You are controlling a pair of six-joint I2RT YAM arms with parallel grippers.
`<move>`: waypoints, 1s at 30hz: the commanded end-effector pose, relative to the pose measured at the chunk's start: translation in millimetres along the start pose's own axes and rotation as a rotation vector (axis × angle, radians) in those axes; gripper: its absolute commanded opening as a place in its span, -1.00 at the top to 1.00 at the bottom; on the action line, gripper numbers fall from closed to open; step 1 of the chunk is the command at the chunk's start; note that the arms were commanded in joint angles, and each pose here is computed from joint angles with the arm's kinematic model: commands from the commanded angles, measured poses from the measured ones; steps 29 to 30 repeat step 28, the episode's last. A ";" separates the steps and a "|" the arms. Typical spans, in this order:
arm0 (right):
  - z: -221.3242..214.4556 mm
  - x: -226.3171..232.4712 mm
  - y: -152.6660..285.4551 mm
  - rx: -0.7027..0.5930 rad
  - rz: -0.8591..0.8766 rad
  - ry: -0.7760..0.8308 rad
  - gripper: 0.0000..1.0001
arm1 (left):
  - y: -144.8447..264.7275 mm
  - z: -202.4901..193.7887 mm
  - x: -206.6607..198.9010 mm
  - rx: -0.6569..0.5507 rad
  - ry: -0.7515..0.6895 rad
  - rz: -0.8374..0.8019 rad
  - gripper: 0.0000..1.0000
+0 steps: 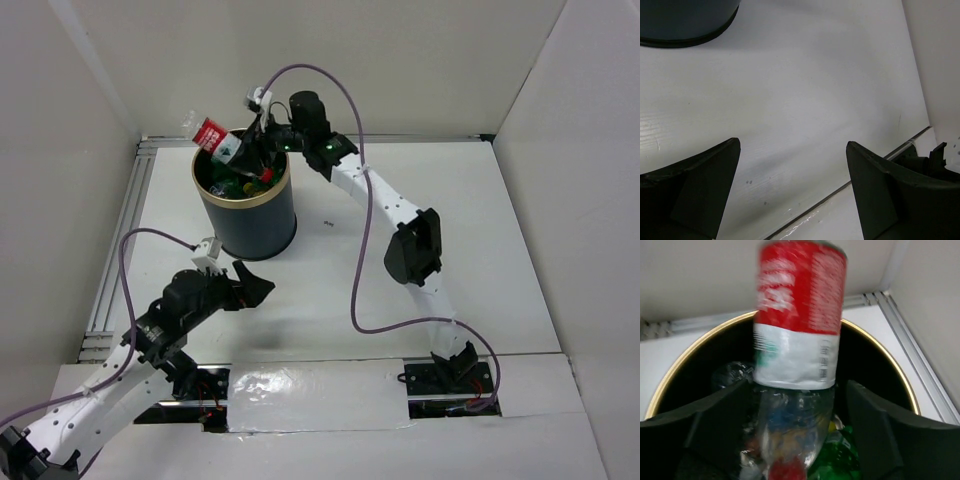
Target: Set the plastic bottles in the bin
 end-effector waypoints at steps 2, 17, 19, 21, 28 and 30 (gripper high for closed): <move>58.5 15.9 5.3 -0.141 -0.042 0.099 -0.87 | 3.7 2.3 -4.0 -0.026 0.006 -0.035 -0.99; 42.0 -11.4 214.9 0.161 -0.826 -0.124 -1.00 | -5.3 17.6 -19.2 -0.014 -0.100 -0.123 -0.99; 43.2 12.0 252.1 0.170 -0.962 -0.108 -1.00 | -10.7 15.8 -20.1 0.010 -0.109 -0.138 -0.99; 8.4 41.9 291.0 0.227 -1.062 -0.116 -1.00 | -16.8 18.7 -25.5 0.023 -0.125 -0.160 -0.99; -59.9 89.9 347.8 0.277 -1.155 -0.207 -1.00 | -33.2 19.7 -39.5 0.090 -0.200 -0.183 -0.99; -59.9 89.9 347.8 0.277 -1.155 -0.207 -1.00 | -33.2 19.7 -39.5 0.090 -0.200 -0.183 -0.99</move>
Point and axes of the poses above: each gripper's point midway between its finger pads, its own y axis back along the fingers, its own x axis along the line the jaws close on, z = x × y, the point moved 9 cm from there along y, back along the fingers, and after that the axes turned 7 degrees about -y, right-handed, at the moved point
